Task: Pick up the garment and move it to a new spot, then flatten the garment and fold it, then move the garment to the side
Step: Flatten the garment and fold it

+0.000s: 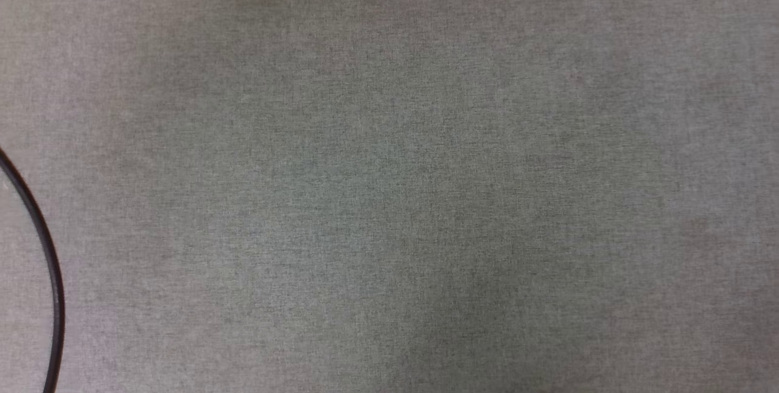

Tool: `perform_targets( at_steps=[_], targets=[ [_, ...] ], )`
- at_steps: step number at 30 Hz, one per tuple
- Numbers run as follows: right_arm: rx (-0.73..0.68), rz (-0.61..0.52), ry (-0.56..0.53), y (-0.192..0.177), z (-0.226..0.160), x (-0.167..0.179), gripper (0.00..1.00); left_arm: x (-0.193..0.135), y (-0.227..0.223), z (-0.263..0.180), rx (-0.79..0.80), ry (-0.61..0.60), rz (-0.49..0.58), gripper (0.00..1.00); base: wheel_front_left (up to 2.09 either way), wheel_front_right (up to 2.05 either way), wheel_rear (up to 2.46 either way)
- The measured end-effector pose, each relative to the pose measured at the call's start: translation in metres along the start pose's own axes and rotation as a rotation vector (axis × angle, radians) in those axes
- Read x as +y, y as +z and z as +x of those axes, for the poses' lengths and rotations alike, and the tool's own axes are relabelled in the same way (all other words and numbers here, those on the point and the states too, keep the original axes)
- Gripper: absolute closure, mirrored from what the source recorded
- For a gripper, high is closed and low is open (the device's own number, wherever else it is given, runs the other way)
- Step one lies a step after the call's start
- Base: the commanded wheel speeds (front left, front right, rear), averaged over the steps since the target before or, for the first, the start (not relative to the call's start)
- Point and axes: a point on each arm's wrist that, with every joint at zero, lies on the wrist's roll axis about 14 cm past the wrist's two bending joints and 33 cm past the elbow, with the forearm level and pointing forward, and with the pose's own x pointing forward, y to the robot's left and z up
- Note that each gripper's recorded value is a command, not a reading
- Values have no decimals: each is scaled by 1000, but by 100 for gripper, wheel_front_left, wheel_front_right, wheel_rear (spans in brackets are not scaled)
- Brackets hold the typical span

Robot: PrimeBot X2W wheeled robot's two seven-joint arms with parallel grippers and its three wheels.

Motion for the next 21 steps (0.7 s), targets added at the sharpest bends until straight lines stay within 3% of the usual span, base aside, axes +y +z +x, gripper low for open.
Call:
perform_targets(
  at_steps=[10,16,21],
  targets=[
    [128,49,115,-74,-4,54,100,-33,-83,-17,140,-63,-78,100,0,0,0],
    [242,70,240,-128,-43,106,100,-59,-133,-61,233,-109,-156,100,0,0,0],
    [290,147,311,-151,-84,136,100,-79,-168,-111,307,-122,-252,100,0,0,0]
  ],
)
